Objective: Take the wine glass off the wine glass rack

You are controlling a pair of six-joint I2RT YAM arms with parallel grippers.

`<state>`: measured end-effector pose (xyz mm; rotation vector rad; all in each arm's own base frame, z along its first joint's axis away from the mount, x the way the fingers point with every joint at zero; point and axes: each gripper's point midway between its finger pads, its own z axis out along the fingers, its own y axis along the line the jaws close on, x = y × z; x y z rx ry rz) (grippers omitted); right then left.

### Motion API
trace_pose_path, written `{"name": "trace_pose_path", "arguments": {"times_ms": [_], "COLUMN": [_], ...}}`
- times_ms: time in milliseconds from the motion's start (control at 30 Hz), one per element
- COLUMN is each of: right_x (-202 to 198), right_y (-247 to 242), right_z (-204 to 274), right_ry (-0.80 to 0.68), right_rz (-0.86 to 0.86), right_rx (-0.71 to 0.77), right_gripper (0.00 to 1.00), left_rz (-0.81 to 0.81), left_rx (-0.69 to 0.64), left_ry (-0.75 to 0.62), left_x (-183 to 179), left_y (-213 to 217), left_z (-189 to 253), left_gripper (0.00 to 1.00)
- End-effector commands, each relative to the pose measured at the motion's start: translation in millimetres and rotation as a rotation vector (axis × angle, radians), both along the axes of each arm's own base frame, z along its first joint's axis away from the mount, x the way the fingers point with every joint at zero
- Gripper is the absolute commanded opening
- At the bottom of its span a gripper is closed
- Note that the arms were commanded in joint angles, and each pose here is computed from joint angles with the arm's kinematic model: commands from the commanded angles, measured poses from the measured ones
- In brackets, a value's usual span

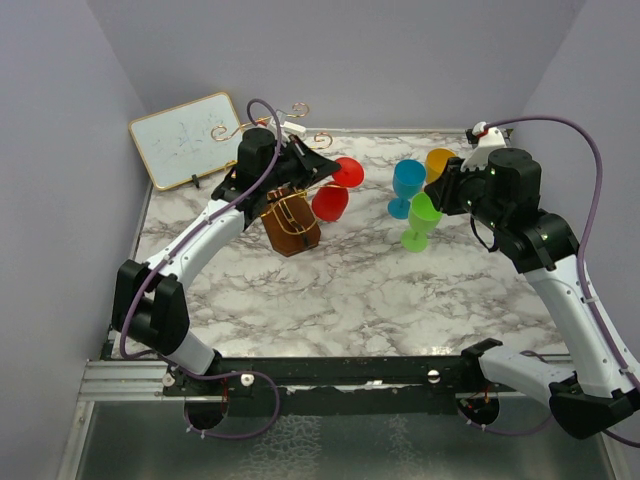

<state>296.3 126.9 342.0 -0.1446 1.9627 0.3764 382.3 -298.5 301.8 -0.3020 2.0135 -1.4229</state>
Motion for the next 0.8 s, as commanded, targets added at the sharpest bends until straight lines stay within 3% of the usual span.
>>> {"name": "trace_pose_path", "arguments": {"times_ms": [0, 767], "right_x": [-0.5, 0.2], "right_y": [3.3, 5.1], "right_z": [12.4, 12.1], "right_ry": [-0.044, -0.04], "right_rz": [0.016, 0.02], "right_rx": [0.027, 0.032], "right_gripper": [0.22, 0.22], "left_rz": [-0.04, -0.122], "left_rx": [-0.076, -0.1], "left_ry": [-0.08, -0.035], "left_x": [-13.1, -14.3], "left_y": [-1.2, -14.7], "left_z": [39.0, 30.8], "left_gripper": [0.0, 0.0]}}
